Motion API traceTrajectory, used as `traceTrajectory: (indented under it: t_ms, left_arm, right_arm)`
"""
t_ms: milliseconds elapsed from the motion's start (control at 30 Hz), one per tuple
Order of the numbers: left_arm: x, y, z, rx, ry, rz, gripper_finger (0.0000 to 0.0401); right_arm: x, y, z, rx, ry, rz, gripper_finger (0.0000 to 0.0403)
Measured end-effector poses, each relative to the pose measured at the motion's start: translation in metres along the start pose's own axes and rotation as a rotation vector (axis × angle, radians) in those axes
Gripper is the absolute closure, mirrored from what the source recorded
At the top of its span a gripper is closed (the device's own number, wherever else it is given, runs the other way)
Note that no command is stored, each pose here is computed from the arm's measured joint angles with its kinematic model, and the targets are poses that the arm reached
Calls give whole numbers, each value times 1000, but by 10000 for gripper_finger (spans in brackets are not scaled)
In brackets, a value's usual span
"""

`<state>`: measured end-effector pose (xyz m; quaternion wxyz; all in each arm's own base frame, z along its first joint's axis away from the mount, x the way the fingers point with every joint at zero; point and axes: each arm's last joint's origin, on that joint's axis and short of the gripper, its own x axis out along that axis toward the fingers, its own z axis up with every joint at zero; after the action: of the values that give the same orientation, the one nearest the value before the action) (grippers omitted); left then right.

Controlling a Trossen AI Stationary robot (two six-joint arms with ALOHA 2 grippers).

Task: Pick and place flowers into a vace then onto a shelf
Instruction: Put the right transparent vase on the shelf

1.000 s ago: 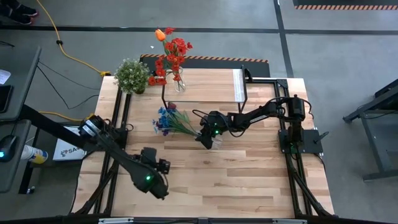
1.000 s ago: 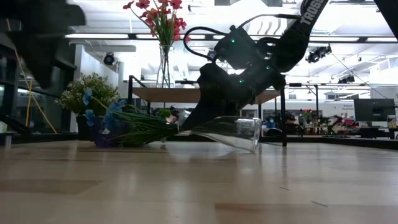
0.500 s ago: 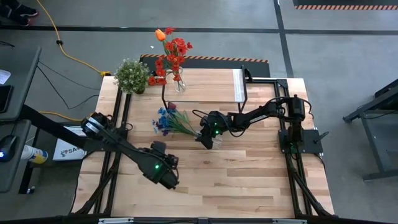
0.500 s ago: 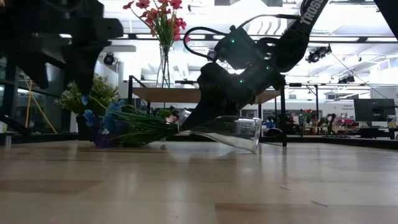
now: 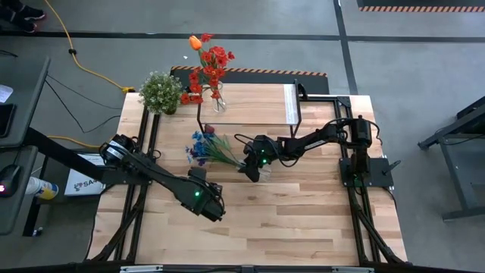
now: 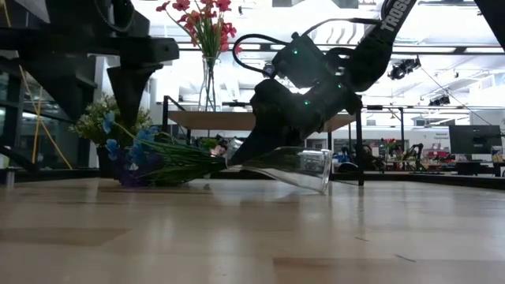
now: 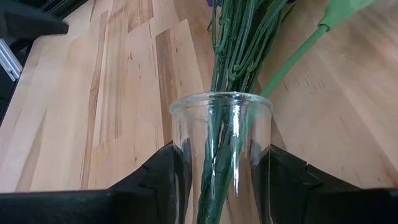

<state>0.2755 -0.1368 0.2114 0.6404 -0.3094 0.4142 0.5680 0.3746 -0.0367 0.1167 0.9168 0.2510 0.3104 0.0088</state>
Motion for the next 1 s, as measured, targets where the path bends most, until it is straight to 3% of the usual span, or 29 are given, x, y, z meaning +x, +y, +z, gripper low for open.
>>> traceTrajectory:
  t_ms: [500,700,1000]
  left_arm:
    - [-2,-12,-6,-52,58,-119,9]
    - [-1,-11,-6,-39,76,-101,9]
    - [-2,-13,-4,19,-21,-148,9]
  right_arm:
    - [0,0,0,-18,1,3,232]
    - [0,1,0,-20,-1,9,232]
    - [0,1,0,-32,2,23,232]
